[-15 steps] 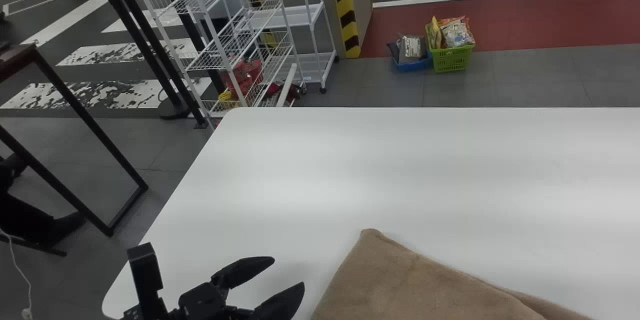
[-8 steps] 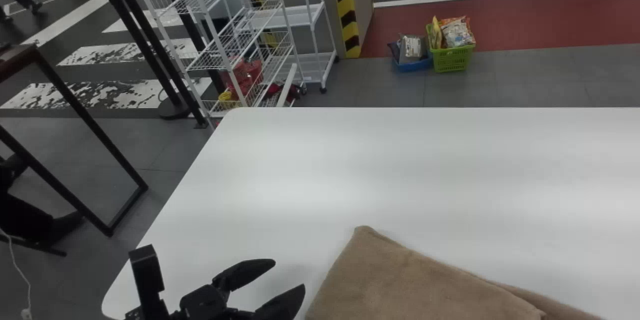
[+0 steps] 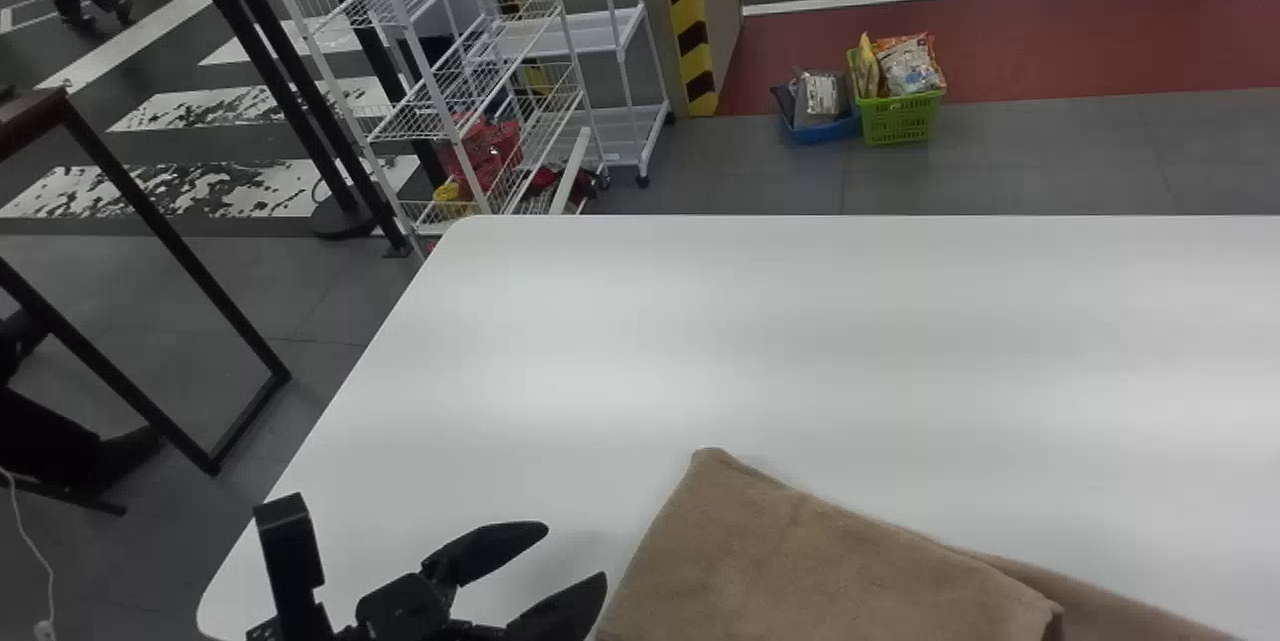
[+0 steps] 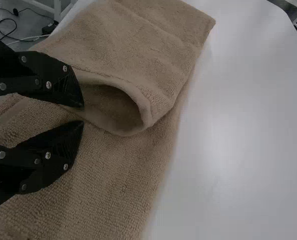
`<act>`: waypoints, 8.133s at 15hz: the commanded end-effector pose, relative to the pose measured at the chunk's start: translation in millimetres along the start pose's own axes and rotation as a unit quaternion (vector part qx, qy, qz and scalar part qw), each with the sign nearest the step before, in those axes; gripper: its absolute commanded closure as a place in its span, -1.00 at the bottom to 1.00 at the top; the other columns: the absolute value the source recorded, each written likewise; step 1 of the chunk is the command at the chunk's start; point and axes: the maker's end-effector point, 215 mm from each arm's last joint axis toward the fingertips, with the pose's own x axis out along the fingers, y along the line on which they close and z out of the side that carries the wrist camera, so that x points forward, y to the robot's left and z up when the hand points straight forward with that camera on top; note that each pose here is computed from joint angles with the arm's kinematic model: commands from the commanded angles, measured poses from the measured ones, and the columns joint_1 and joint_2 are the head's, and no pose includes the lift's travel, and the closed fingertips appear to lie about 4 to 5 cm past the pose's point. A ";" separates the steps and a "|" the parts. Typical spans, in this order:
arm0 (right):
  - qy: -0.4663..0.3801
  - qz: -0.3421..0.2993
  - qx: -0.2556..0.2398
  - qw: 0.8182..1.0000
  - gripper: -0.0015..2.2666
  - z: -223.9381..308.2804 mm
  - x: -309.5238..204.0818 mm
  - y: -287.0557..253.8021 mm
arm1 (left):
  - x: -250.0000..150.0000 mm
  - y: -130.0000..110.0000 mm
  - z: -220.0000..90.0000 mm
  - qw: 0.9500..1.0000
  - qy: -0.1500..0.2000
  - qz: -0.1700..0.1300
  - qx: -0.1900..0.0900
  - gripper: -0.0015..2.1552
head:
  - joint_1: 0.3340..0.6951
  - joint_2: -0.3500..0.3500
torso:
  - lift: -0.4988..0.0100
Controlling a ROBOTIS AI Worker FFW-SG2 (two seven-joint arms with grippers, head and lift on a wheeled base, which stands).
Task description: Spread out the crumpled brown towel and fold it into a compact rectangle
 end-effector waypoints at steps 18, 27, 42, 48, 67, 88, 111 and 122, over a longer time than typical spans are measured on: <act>-0.063 0.019 0.042 0.997 -0.65 58.1 -19.6 -29.4 | 1.6 -4.3 -1.4 1.000 0.001 -0.008 -0.001 -0.93 | 1.00 0.66 | 0.46; -0.070 0.034 0.022 0.997 -0.73 67.3 -13.3 -14.9 | 0.0 -5.6 -1.3 1.000 0.002 -0.012 -0.001 -0.93 | 1.00 0.70 | 0.46; -0.050 -0.013 -0.018 0.999 -0.73 101.3 4.1 -16.7 | -2.9 -2.4 -3.6 1.000 0.000 -0.013 -0.005 -0.93 | 1.00 0.73 | 0.46; -0.044 -0.024 -0.042 0.998 -0.73 107.6 7.7 -10.9 | -5.9 1.2 -1.5 1.000 -0.004 -0.009 0.000 -0.93 | 1.00 0.78 | 0.46; -0.033 -0.020 -0.053 0.998 -0.73 91.0 3.7 -5.1 | -6.5 4.2 1.4 1.000 -0.008 -0.008 0.001 -0.93 | 1.00 0.80 | 0.46; -0.022 -0.013 -0.062 0.998 -0.76 89.3 9.4 0.9 | -8.3 5.4 -0.2 1.000 -0.008 -0.010 -0.002 -0.93 | 1.00 0.86 | 0.46; 0.002 -0.007 -0.083 0.997 -0.70 83.5 10.0 7.0 | -7.2 5.2 0.8 1.000 -0.009 -0.011 0.000 -0.93 | 1.00 0.93 | 0.46; 0.015 -0.010 -0.073 0.997 -0.70 68.9 7.2 -4.0 | -5.8 6.8 -1.0 1.000 -0.009 -0.010 -0.003 -0.93 | 1.00 0.86 | 0.46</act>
